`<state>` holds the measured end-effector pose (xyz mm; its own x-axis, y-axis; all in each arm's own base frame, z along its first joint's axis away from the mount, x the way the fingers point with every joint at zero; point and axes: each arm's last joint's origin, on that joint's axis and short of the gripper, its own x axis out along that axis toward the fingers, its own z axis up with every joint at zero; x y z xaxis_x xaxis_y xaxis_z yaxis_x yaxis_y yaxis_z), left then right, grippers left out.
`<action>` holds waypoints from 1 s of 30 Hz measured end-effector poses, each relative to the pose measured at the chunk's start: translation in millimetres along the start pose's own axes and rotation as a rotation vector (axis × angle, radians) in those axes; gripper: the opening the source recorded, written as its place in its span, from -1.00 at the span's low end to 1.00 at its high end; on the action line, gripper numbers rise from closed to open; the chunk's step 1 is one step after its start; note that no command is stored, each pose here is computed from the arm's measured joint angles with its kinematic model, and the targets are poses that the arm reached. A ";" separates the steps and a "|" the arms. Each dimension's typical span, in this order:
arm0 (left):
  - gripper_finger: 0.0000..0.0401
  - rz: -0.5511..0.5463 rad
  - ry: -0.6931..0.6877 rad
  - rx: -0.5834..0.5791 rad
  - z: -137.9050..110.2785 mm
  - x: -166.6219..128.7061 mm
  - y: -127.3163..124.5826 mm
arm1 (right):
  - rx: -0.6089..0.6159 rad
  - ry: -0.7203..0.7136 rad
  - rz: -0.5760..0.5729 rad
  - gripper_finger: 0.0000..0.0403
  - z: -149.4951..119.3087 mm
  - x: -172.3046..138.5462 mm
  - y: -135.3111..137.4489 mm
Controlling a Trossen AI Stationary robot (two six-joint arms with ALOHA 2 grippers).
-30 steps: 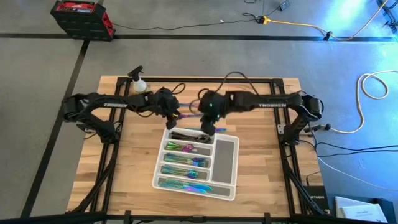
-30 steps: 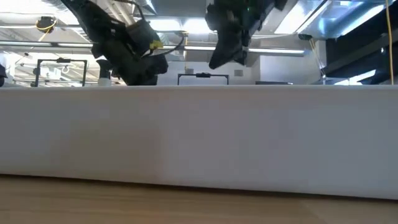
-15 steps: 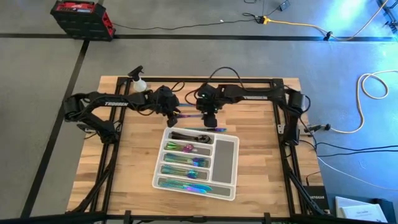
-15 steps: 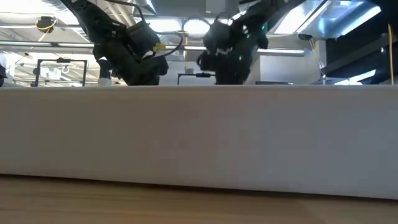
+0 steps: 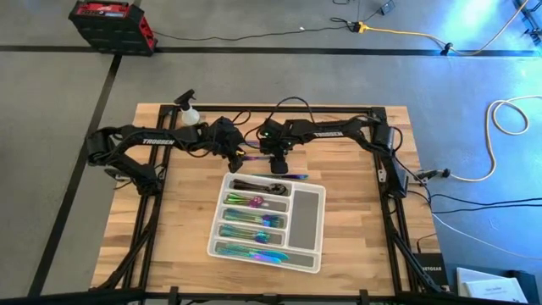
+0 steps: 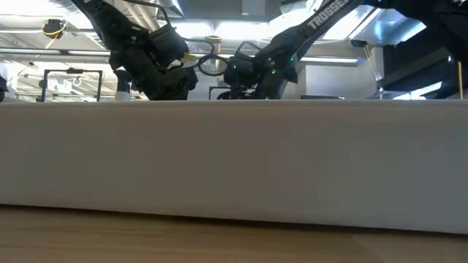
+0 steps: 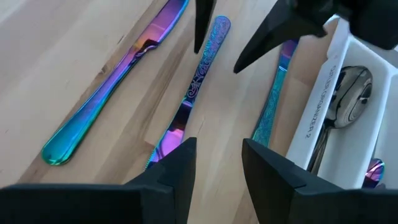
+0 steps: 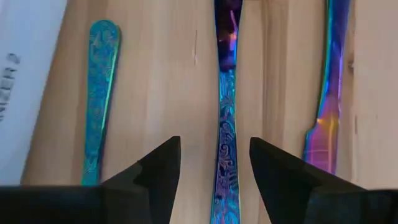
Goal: Sort silverware
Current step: Put the purple knife into the white silverware tray
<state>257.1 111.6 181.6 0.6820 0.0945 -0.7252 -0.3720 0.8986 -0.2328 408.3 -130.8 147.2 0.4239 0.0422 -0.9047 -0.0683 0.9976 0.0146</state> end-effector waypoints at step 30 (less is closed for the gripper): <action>-0.43 0.005 0.030 0.015 -5.1 0.8 0.8 | 0.135 0.199 0.009 -0.58 -19.1 16.4 2.7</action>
<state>254.2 110.3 177.5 0.6606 0.0862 -0.7458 -0.3657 0.9045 -0.2194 397.8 -128.5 124.2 0.2368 0.0527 -0.9701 0.0558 0.9961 0.0678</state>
